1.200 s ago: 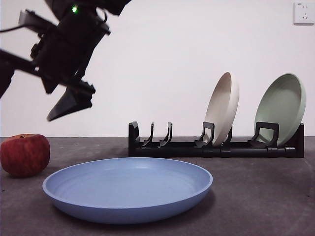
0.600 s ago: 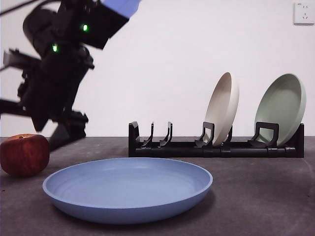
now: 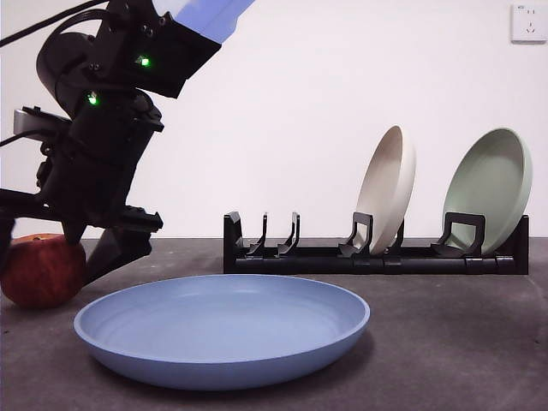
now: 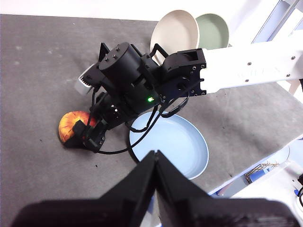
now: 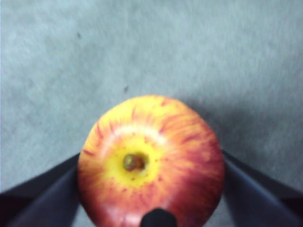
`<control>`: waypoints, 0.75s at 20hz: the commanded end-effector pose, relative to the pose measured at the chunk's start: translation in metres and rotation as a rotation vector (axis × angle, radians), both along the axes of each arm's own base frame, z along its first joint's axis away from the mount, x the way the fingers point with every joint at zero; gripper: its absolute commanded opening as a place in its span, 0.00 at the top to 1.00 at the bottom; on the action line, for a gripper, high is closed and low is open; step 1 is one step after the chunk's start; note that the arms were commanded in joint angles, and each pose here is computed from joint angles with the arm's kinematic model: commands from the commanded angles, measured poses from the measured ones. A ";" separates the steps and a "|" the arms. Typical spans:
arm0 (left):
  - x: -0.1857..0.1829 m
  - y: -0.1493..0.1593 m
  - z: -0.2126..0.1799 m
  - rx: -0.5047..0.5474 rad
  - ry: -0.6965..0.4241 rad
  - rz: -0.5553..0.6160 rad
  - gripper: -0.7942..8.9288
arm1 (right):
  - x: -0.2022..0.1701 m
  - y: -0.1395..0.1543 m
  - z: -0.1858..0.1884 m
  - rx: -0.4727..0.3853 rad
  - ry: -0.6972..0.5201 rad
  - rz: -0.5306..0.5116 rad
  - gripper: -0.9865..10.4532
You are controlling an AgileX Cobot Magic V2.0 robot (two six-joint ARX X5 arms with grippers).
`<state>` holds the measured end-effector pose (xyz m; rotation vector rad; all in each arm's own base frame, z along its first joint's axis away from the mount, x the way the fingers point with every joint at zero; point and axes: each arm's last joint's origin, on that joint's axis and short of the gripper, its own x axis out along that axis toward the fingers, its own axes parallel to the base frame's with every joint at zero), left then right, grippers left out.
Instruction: Take the blue plate from the plate rack,put the plate on the table,take the apple from the table,put the apple in the plate
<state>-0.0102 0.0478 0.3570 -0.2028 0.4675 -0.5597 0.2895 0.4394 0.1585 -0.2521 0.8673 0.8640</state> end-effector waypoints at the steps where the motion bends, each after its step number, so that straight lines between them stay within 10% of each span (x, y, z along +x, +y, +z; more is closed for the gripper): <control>1: 0.000 0.000 -0.001 0.001 -0.005 0.004 0.93 | 0.000 0.000 -0.008 -0.016 0.018 -0.014 0.78; 15: 0.000 -0.001 -0.001 -0.004 0.004 -0.017 0.93 | -0.035 -0.019 0.094 -0.112 -0.113 0.069 0.83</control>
